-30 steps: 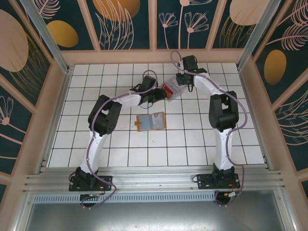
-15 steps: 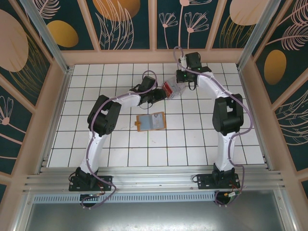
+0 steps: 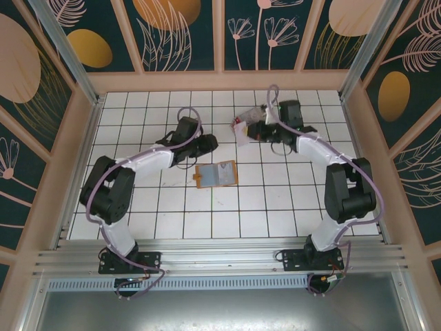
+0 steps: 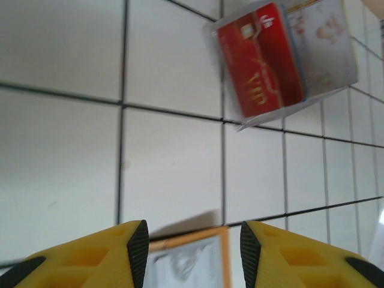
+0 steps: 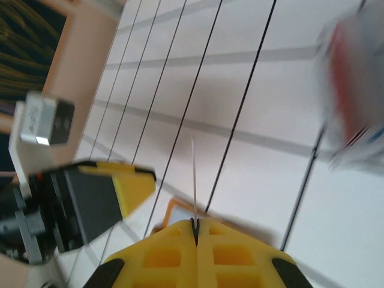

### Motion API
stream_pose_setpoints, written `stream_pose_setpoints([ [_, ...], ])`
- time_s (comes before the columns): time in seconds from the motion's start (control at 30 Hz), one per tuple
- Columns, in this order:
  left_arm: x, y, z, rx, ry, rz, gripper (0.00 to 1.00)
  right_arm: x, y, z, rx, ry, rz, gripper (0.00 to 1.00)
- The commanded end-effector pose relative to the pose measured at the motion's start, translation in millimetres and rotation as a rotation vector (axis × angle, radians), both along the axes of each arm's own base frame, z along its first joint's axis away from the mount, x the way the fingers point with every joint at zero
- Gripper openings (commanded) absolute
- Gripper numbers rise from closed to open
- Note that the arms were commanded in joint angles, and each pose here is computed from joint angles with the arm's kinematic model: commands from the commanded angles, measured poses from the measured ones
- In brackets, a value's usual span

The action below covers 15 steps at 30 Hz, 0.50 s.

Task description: Put the credit cards into the card holder

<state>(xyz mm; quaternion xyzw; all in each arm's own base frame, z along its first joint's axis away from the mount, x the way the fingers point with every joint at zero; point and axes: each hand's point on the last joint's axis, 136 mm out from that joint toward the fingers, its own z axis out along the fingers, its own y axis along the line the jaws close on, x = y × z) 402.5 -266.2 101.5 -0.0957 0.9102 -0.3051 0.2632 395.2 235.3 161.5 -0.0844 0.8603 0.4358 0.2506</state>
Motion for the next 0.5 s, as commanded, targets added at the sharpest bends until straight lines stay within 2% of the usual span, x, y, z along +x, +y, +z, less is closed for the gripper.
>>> stream_pose_setpoints([
  [0.0, -31, 32, -35, 0.136, 0.085, 0.021, 0.46, -48, 37, -10, 0.11, 0.095, 0.113, 0.0],
  [0.17, -65, 63, -61, 0.217, 0.148, 0.064, 0.44, -81, 52, -58, 0.101, 0.221, 0.118, 0.0],
  [0.47, -87, 76, -89, 0.251, 0.223, 0.078, 0.39, -76, 58, -96, 0.102, 0.308, 0.094, 0.0],
])
